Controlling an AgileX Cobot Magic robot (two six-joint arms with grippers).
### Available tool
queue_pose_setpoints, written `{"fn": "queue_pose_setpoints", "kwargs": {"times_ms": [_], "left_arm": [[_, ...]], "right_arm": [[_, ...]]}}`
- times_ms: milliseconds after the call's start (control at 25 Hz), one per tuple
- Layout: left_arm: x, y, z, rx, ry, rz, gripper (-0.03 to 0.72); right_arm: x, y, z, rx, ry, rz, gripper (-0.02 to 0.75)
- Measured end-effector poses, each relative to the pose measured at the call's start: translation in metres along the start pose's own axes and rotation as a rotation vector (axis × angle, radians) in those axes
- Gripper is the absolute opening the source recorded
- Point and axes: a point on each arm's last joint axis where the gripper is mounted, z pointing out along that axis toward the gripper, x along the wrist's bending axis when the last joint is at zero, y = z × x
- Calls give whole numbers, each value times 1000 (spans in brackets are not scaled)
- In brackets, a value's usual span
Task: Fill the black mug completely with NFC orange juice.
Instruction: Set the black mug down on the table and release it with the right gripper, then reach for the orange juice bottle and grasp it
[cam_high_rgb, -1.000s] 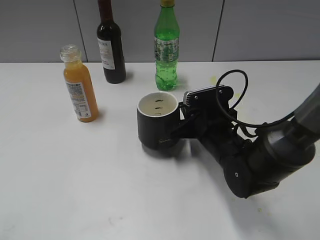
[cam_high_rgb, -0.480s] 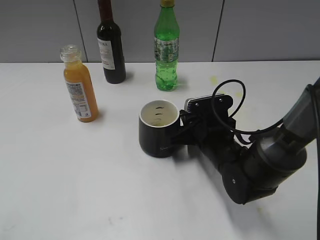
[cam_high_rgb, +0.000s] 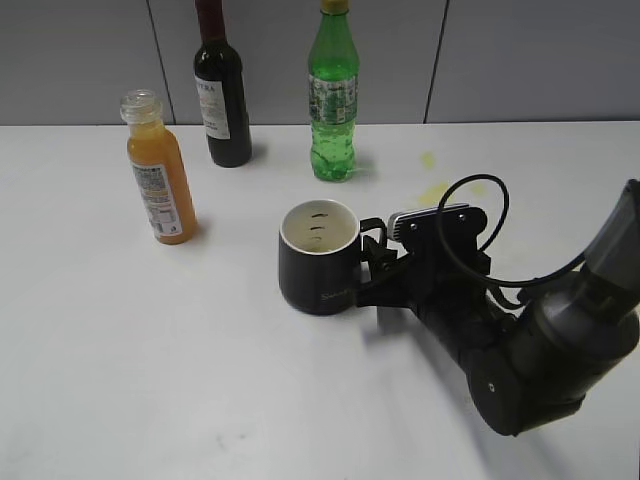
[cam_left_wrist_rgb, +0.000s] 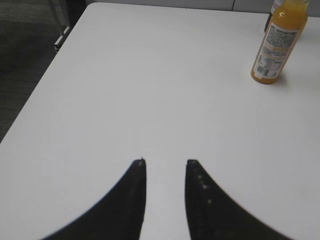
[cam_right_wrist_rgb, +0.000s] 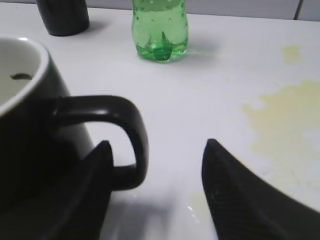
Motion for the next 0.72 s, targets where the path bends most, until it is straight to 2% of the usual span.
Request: {"fn": "queue_pose_setpoints", "kwargs": {"times_ms": [200, 280, 520, 720], "left_arm": [[0, 0, 0, 0, 0, 0, 219], [0, 0, 0, 0, 0, 0, 219], [0, 0, 0, 0, 0, 0, 219], [0, 0, 0, 0, 0, 0, 219]], "right_arm": [[-9, -2, -23, 57, -7, -17, 559], [-13, 1, -33, 70, -8, -20, 604], [-25, 20, -72, 63, 3, -21, 631], [-31, 51, -100, -32, 18, -4, 631]]}}
